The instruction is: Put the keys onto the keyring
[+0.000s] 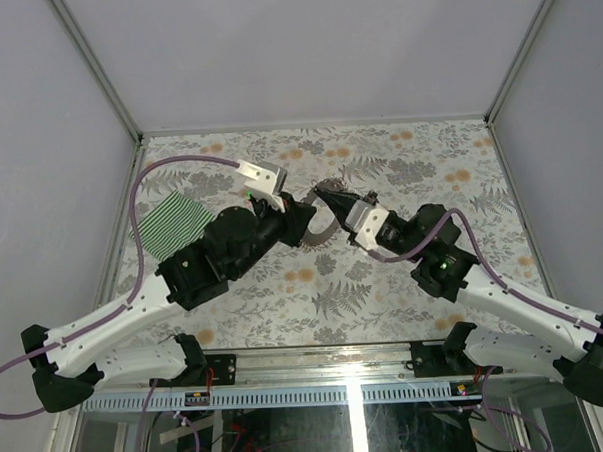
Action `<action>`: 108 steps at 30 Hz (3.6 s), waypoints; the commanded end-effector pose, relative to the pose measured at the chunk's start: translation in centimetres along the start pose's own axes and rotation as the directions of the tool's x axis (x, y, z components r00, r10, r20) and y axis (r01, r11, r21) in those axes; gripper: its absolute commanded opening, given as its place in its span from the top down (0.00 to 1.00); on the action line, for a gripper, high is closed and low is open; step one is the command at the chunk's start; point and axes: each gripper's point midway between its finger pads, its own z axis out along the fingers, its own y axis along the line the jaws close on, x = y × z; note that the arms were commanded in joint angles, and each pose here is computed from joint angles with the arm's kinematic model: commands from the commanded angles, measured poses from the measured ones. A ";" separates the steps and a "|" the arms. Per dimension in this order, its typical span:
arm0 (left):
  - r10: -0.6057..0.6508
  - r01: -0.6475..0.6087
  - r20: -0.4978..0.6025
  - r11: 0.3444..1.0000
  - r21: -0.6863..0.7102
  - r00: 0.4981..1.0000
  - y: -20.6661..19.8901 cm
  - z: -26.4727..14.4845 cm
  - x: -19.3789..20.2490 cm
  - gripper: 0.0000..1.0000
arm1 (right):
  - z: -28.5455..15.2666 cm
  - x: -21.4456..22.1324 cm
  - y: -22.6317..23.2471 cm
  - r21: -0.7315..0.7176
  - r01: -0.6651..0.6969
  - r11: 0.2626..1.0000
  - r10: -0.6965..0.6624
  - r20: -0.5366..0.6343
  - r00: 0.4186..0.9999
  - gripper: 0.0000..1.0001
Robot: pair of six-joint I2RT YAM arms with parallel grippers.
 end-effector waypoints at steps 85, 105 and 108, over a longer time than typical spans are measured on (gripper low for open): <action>0.392 -0.560 0.404 0.495 0.665 0.826 -10.0 -10.9 -0.8 0.91 | -9.7 -16.2 4.4 -0.521 -0.421 0.743 0.584 0.196 0.788 1.00; 0.348 -0.573 0.456 0.456 0.681 0.819 -11.1 -11.5 -1.6 0.65 | -10.2 -16.1 4.5 -0.524 -0.406 0.749 0.565 0.185 0.804 1.00; 0.355 -0.601 0.487 0.409 0.687 0.798 -11.5 -11.9 -1.5 0.64 | -10.2 -16.2 4.5 -0.530 -0.407 0.744 0.570 0.184 0.801 1.00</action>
